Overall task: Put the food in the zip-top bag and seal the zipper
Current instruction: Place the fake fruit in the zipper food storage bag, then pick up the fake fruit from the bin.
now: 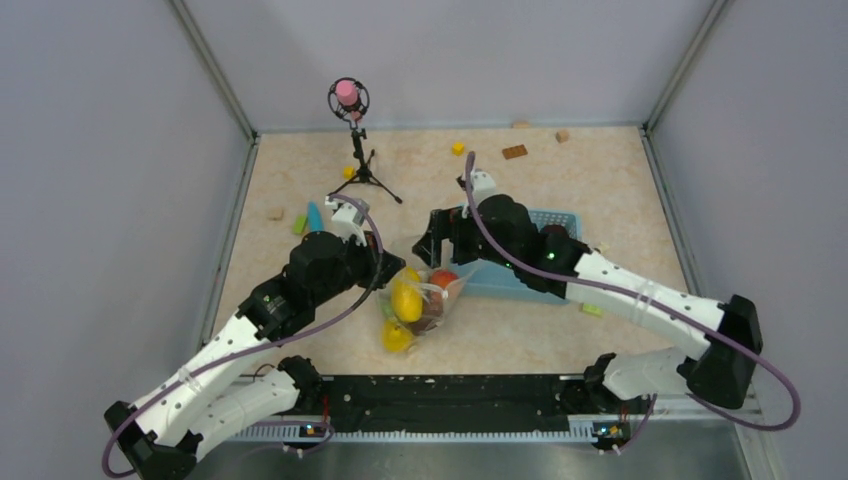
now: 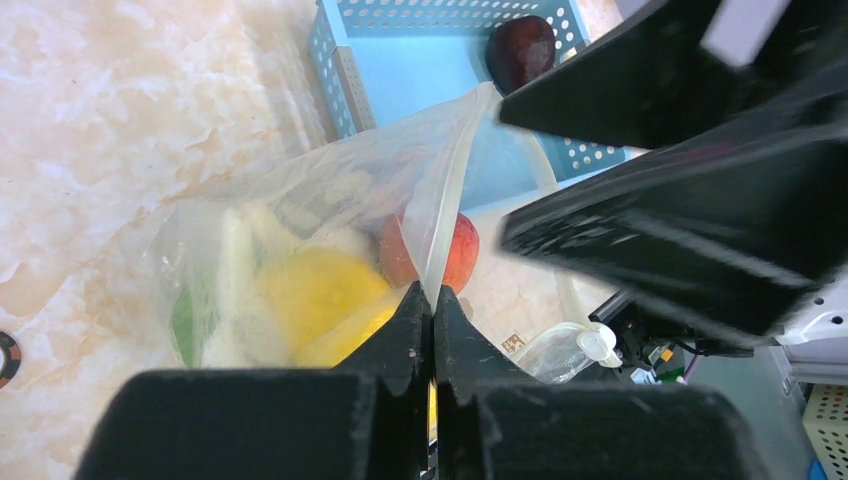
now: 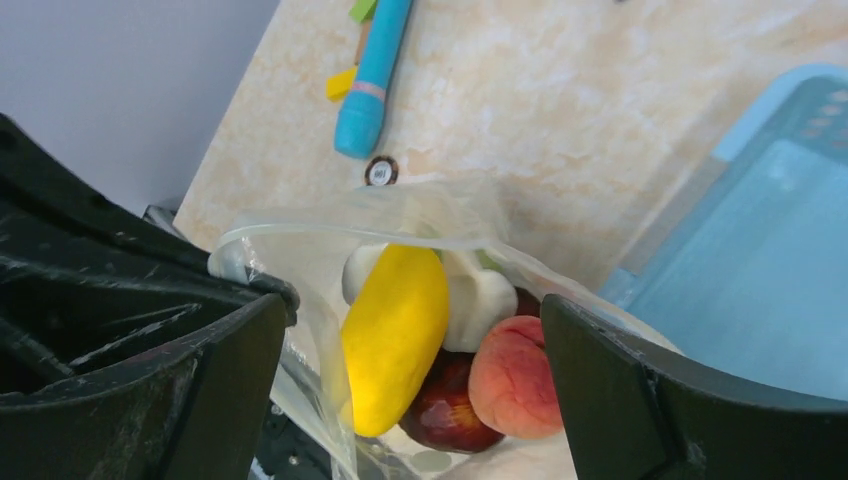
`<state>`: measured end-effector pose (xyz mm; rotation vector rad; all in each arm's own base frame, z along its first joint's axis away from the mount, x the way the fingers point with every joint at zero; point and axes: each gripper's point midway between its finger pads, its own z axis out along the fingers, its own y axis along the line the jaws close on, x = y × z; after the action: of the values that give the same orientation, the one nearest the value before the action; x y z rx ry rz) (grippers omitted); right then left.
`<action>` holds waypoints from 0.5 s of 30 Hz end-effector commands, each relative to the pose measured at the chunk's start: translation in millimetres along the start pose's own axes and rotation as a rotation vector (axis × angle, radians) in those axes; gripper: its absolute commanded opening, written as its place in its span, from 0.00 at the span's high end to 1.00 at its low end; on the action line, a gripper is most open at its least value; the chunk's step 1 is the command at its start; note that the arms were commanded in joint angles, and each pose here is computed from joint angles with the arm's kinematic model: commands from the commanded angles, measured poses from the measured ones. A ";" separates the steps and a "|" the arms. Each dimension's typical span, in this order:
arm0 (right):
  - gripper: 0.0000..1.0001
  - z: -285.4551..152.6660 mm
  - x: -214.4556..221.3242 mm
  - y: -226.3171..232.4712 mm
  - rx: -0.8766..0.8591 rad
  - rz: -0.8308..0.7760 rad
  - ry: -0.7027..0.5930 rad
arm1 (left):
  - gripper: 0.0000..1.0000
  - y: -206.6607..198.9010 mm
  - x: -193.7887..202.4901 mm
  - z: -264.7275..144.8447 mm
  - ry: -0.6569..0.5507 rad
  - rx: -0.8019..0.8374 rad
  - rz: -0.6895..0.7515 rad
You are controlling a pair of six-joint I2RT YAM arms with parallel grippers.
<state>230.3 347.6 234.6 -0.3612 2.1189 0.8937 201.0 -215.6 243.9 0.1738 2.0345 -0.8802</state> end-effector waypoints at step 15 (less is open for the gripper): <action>0.01 -98.9 -20.0 -222.7 0.798 0.114 -0.238 | 1.00 -4.7 -14.2 2.6 -0.061 0.014 0.013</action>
<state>293.7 151.3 207.2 0.1716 2.0771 0.2715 201.9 -214.8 242.3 0.1691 2.0365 -0.8725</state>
